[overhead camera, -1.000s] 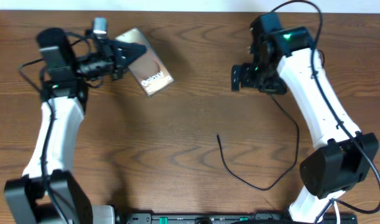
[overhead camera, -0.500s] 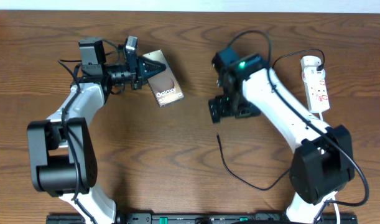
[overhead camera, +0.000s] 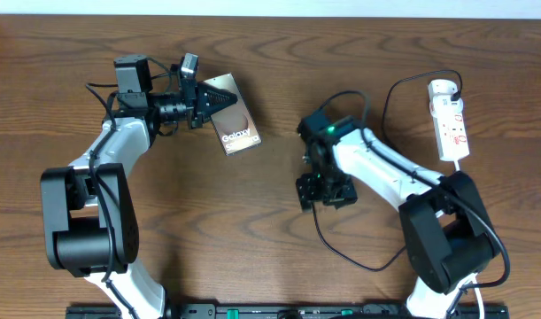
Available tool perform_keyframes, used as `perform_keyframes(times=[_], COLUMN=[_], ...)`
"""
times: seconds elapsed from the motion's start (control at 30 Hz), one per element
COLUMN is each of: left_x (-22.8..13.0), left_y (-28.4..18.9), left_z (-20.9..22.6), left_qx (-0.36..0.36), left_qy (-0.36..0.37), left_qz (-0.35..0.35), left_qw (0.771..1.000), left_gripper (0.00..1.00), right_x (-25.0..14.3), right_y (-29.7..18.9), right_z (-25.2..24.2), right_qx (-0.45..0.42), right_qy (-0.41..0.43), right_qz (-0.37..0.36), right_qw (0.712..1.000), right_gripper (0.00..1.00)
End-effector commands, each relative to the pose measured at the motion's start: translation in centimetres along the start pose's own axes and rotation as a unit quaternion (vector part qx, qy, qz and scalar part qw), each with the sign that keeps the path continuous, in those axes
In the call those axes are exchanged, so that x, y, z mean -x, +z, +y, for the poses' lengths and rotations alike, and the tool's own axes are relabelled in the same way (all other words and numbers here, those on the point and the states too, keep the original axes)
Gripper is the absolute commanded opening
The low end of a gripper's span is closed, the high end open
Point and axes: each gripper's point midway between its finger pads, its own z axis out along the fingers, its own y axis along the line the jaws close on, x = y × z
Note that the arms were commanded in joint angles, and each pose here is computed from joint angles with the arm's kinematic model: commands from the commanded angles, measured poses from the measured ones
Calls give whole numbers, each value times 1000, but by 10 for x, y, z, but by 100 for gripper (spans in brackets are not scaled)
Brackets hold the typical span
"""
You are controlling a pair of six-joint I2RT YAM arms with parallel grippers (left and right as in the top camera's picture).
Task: Plug charger to phone and switch on socket
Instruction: 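Close the right gripper on the cable's connector plug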
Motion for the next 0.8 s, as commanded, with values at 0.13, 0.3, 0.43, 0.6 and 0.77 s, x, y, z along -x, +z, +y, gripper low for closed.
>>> perform_keyframes(times=[0.13,0.3,0.43,0.6,0.77], left_x=[-5,-5,-5,-5,-5], left_y=[1,1,1,1,1], left_z=[-11,-11,-11,-11,-11], left_qx=[-18,-18,-18,-18,-18], left_qy=[19,19,19,19,19], left_qz=[18,18,18,18,18], left_qw=[999,999,999,999,999], left_gripper=[7,7,7,7,7], right_x=[-2,5,10,15,17], right_y=[5,5,5,5,4], right_z=[12,7,8,4,0], right_qx=[1,-15,-13,-26,-36], right_qy=[3,19,17,30,35], right_qz=[-6,-24,-35,-47,-52], right_qw=[1000,999,999,998,997], right_gripper=[63,63,52,46,42])
